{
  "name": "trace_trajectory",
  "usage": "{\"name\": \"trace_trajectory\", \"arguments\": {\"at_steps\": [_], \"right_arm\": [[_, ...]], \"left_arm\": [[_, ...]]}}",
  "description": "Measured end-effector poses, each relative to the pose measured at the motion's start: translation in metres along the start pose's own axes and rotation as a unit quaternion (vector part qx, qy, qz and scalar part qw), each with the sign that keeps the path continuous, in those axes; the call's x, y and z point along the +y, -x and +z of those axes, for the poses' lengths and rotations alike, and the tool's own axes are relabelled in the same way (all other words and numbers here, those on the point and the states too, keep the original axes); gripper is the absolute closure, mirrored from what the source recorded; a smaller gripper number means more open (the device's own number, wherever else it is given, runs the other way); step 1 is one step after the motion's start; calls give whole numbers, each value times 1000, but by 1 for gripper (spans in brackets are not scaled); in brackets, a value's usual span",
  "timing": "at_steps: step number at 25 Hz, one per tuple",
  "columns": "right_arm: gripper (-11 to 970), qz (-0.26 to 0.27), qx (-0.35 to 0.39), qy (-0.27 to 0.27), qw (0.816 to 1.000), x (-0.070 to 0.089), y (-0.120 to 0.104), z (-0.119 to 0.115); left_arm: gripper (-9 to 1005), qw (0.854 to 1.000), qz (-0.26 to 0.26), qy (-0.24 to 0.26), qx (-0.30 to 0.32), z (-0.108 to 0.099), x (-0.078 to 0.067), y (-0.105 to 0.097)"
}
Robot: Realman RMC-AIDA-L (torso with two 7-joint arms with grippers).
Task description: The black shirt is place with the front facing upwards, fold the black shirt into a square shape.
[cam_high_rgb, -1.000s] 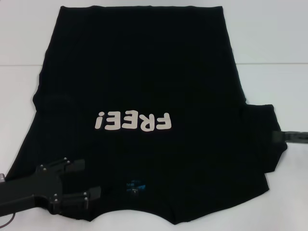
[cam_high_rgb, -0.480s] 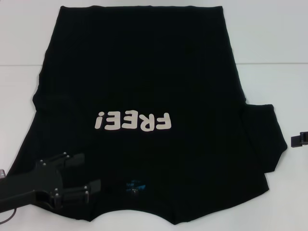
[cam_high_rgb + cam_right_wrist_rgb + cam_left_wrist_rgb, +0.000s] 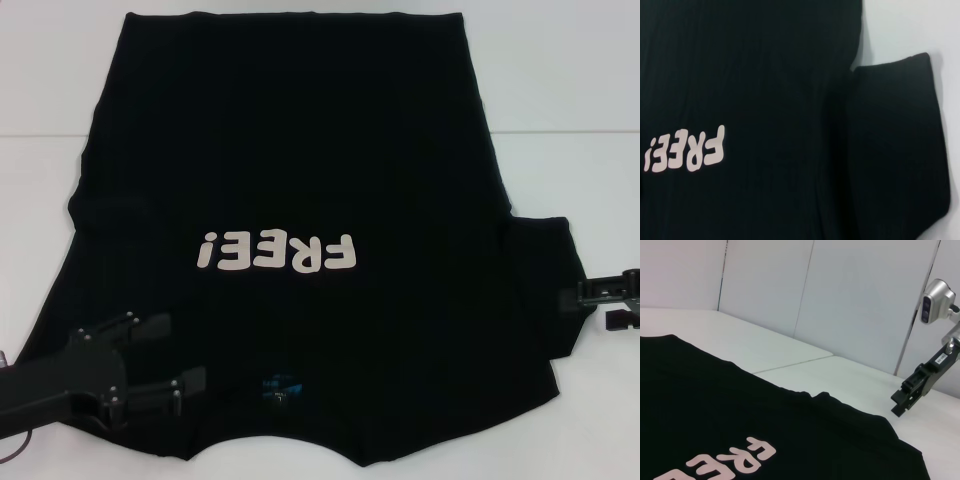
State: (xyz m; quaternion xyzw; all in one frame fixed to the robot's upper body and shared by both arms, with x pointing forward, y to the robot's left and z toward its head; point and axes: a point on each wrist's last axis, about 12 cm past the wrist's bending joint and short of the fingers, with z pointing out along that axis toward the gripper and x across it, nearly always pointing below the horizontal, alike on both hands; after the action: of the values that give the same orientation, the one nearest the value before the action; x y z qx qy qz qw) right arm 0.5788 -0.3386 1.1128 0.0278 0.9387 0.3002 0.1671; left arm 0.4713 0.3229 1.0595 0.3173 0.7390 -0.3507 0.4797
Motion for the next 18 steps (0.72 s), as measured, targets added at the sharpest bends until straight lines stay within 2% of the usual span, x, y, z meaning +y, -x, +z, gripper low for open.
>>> {"name": "trace_trajectory", "arguments": {"at_steps": [6,18], "right_arm": [[17,-5,5,-6,1000,4,1,16],[18,-10,7,-13,1000,6,2,26]], "left_arm": [[89,1000,-1,1,-4,-1,0,0],[88,1000,-1,4,-10,2,0,1]]}}
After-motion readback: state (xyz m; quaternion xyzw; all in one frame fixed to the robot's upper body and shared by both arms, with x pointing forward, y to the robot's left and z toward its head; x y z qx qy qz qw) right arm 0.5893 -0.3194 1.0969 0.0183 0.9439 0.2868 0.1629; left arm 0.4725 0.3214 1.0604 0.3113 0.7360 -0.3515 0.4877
